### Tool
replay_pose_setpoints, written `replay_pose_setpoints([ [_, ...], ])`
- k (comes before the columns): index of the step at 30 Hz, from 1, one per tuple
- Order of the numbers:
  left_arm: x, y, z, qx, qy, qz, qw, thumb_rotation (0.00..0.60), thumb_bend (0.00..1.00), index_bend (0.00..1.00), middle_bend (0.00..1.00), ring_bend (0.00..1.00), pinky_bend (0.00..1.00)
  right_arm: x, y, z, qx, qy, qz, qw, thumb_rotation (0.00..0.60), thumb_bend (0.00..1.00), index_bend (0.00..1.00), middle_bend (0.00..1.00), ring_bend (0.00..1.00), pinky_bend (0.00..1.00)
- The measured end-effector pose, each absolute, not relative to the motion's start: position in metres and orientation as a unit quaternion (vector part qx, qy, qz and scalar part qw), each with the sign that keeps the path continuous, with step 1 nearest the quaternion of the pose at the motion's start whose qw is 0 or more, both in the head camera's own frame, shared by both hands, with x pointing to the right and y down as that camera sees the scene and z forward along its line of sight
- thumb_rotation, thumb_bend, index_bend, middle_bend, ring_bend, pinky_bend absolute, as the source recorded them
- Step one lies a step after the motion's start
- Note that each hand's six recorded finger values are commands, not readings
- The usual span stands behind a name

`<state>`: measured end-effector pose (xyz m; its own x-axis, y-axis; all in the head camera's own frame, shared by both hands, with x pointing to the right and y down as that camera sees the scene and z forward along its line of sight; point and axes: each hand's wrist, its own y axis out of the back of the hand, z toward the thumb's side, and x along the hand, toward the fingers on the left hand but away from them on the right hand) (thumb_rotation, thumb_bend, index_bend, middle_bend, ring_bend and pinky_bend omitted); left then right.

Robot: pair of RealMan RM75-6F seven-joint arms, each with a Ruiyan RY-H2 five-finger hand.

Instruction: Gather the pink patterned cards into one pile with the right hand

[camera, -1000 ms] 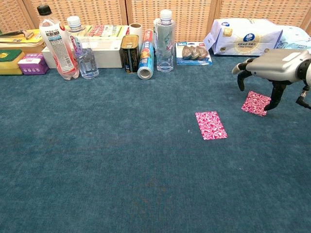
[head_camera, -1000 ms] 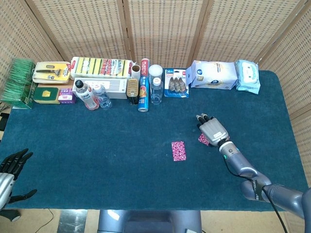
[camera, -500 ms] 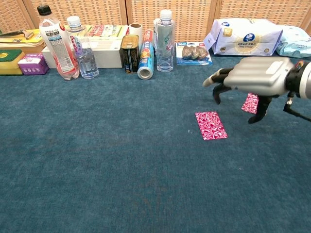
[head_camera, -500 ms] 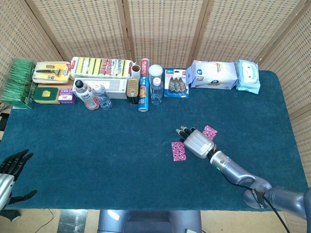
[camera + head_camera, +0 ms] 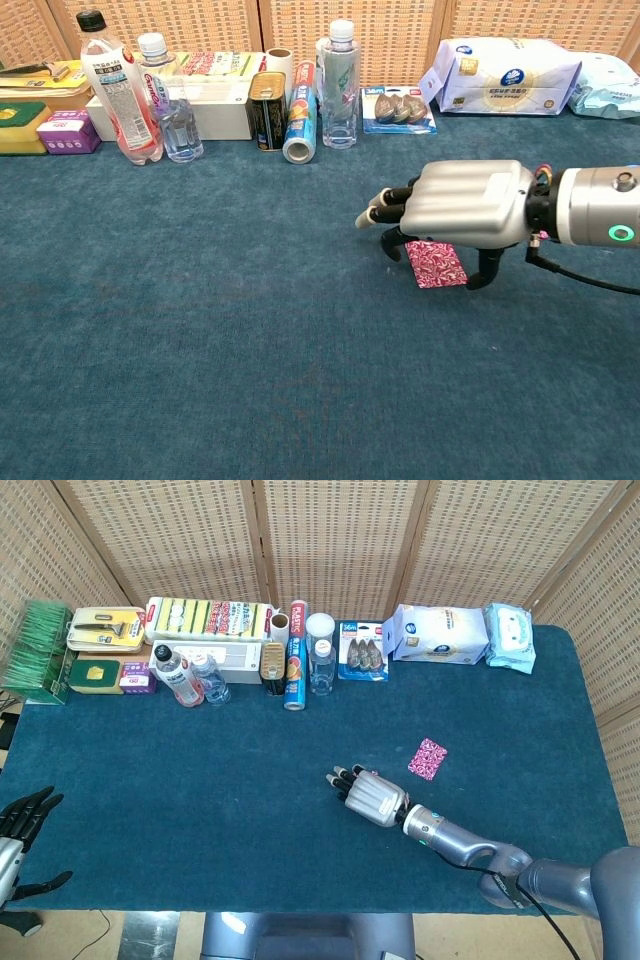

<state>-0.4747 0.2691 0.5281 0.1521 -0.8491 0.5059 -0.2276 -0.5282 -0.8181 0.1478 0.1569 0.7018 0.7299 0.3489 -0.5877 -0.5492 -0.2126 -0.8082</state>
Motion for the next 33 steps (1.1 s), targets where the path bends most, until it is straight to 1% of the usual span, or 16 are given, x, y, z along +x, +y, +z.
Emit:
replay_pose_setpoints([
  [6,-0.476,0.269,0.527,-0.701,0.386,-0.521,0.295,0.6,0.03,0.0,0.0,0.0,0.05,0.14,0.152,0.702,-0.675,0.085,0.364,0.637,0.6,0.0,0.31,0.09,0.1,0.32],
  [11,-0.477,0.269,0.526,-0.702,0.388,-0.52,0.295,0.6,0.03,0.0,0.0,0.0,0.05,0.138,0.147,0.706,-0.649,0.118,0.363,0.657,0.6,0.0,0.26,0.08,0.11,0.33],
  [13,-0.478,0.268,0.526,-0.701,0.388,-0.52,0.295,0.6,0.03,0.0,0.0,0.0,0.05,0.137,0.146,0.706,-0.644,0.123,0.36,0.664,0.6,0.0,0.26,0.08,0.11,0.33],
  [20,-0.475,0.268,0.528,-0.702,0.384,-0.522,0.296,0.6,0.03,0.0,0.0,0.0,0.05,0.136,0.14,0.705,-0.647,0.111,0.361,0.663,0.6,0.0,0.26,0.08,0.11,0.33],
  [33,-0.475,0.268,0.528,-0.701,0.385,-0.523,0.295,0.6,0.03,0.0,0.0,0.0,0.05,0.146,0.132,0.711,-0.623,0.124,0.38,0.672,0.6,0.0,0.27,0.07,0.12,0.33],
])
